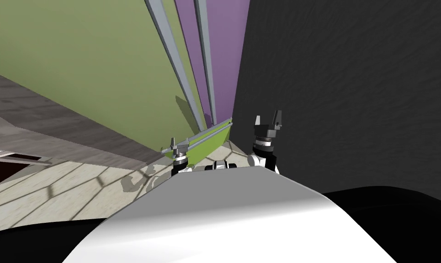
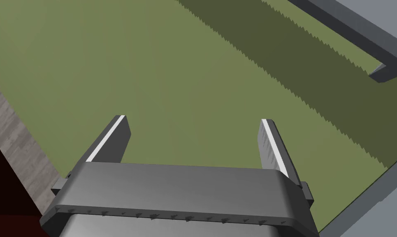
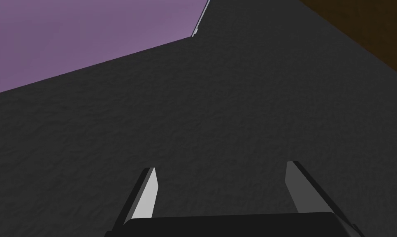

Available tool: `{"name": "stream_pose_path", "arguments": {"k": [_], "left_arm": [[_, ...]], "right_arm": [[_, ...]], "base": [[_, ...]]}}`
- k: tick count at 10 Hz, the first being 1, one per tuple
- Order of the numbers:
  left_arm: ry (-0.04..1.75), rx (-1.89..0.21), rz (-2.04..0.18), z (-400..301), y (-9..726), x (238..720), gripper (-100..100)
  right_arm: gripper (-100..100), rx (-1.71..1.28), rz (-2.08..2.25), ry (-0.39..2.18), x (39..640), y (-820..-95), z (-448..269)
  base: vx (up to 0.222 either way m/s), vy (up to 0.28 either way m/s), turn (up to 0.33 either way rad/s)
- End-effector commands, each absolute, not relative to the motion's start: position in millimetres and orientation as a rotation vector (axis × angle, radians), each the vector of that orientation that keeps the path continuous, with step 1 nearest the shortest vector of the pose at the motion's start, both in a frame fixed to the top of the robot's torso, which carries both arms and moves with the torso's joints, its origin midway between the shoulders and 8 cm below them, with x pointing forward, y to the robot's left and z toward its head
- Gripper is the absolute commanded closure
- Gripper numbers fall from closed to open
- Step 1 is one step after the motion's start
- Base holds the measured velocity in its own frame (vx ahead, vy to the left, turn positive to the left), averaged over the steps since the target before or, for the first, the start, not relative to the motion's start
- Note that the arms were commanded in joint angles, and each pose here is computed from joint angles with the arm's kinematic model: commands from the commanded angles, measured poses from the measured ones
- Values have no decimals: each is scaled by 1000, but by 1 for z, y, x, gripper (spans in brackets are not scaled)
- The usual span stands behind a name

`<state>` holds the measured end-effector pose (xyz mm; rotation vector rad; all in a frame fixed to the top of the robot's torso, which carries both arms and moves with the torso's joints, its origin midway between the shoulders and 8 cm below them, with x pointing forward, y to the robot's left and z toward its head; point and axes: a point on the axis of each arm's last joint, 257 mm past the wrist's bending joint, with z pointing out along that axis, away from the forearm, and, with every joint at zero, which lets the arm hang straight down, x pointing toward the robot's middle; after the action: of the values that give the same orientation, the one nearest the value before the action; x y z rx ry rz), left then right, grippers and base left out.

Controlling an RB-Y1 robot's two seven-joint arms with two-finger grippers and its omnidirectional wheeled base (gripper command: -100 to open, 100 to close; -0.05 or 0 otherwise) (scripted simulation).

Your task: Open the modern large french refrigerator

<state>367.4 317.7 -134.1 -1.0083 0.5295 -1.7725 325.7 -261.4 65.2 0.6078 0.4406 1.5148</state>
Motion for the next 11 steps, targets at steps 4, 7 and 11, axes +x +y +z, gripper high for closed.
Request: {"name": "stream_pose_path", "arguments": {"k": [4, 7, 11], "left_arm": [[509, -1109, -1779, -178, 345, 367, -100], [507, -1151, -1769, -198, 358, 365, -100], [505, -1196, -1753, -220, 379, 360, -100]], "right_arm": [[0, 608, 1515, 441, 326, -261, 65], [0, 608, 1515, 441, 326, -261, 65], [0, 608, 1515, 441, 326, -261, 65]], "base": [[130, -117, -4], [104, -88, -4], [110, -85, -4]]}}
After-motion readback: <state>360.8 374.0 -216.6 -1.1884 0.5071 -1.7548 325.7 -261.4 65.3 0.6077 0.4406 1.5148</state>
